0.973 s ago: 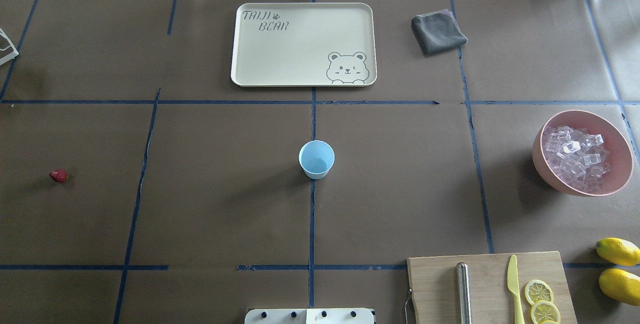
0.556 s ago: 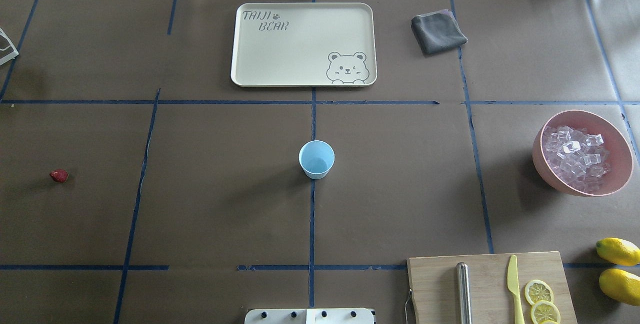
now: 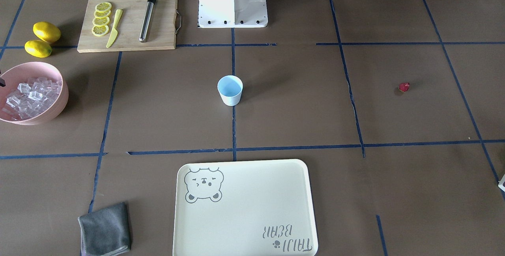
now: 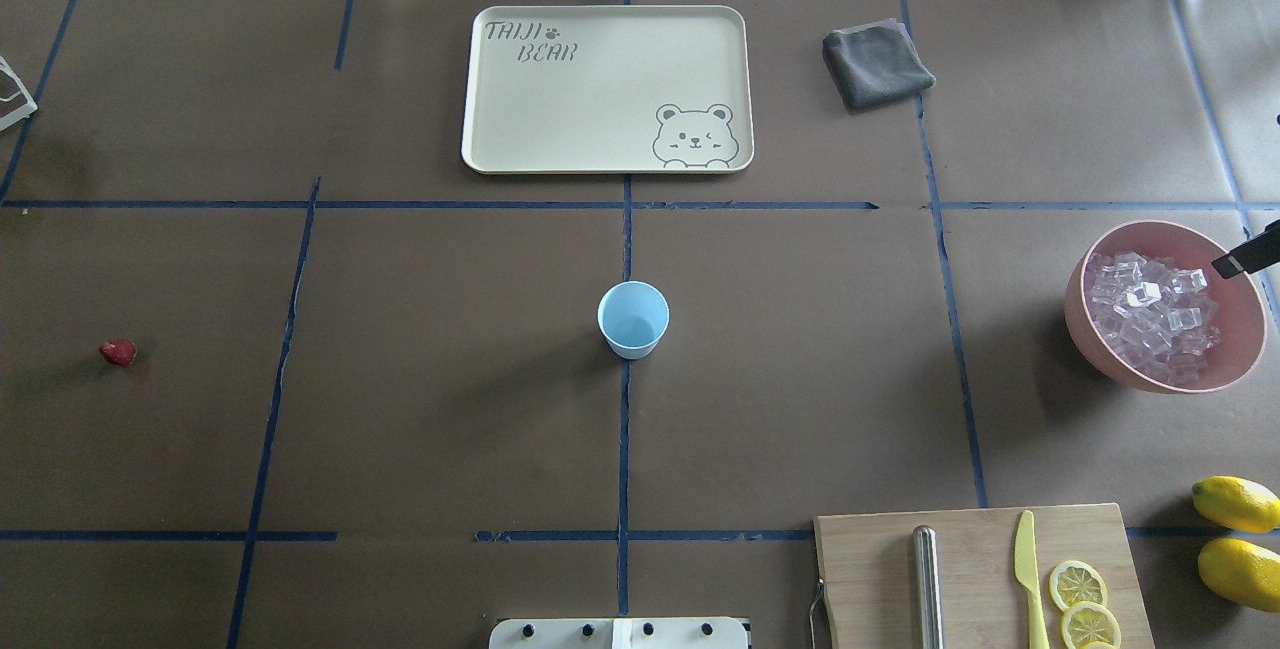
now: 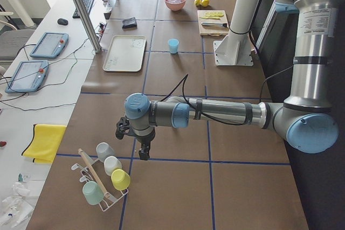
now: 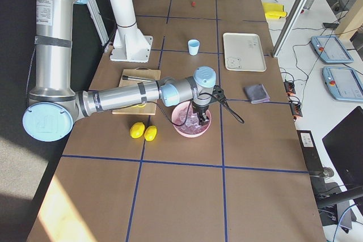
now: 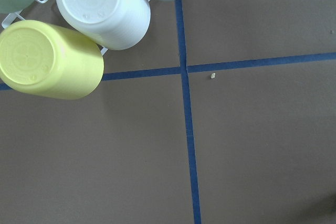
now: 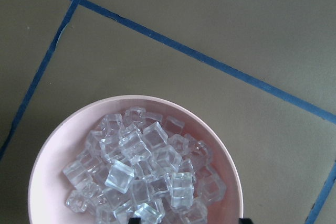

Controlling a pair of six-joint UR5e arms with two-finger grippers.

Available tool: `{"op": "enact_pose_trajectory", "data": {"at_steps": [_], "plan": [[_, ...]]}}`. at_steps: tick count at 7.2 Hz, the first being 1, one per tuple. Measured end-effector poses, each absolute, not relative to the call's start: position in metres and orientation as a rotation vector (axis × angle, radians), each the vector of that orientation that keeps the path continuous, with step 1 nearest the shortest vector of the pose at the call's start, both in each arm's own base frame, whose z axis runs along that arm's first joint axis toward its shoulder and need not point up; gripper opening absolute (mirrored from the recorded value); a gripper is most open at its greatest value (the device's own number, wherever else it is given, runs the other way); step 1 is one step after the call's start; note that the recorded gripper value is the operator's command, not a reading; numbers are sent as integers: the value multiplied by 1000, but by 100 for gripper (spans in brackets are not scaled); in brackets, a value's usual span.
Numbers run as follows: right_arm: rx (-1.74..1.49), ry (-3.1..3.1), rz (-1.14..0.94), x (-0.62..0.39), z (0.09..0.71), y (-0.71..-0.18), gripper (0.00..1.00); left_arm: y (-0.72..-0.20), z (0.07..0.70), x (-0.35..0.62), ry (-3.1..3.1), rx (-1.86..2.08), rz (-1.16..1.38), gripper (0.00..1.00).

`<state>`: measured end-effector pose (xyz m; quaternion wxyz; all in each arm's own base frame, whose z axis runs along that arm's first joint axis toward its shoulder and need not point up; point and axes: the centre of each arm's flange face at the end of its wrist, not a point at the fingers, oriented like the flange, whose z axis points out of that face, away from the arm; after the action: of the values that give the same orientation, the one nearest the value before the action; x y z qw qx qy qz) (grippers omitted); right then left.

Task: Put ice and strawberries in cup
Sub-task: 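Lower the right gripper into the bowl and grasp an ice cube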

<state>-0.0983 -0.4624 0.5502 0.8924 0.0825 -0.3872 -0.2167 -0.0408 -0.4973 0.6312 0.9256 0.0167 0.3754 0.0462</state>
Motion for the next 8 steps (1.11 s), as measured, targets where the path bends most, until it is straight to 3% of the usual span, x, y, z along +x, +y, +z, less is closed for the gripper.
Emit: {"op": "enact_pose_trajectory", "data": {"at_steps": [8], "plan": [[122,-773,-479,-131,573,-488,62,-499,627,-41,771,42,97,100]]}}
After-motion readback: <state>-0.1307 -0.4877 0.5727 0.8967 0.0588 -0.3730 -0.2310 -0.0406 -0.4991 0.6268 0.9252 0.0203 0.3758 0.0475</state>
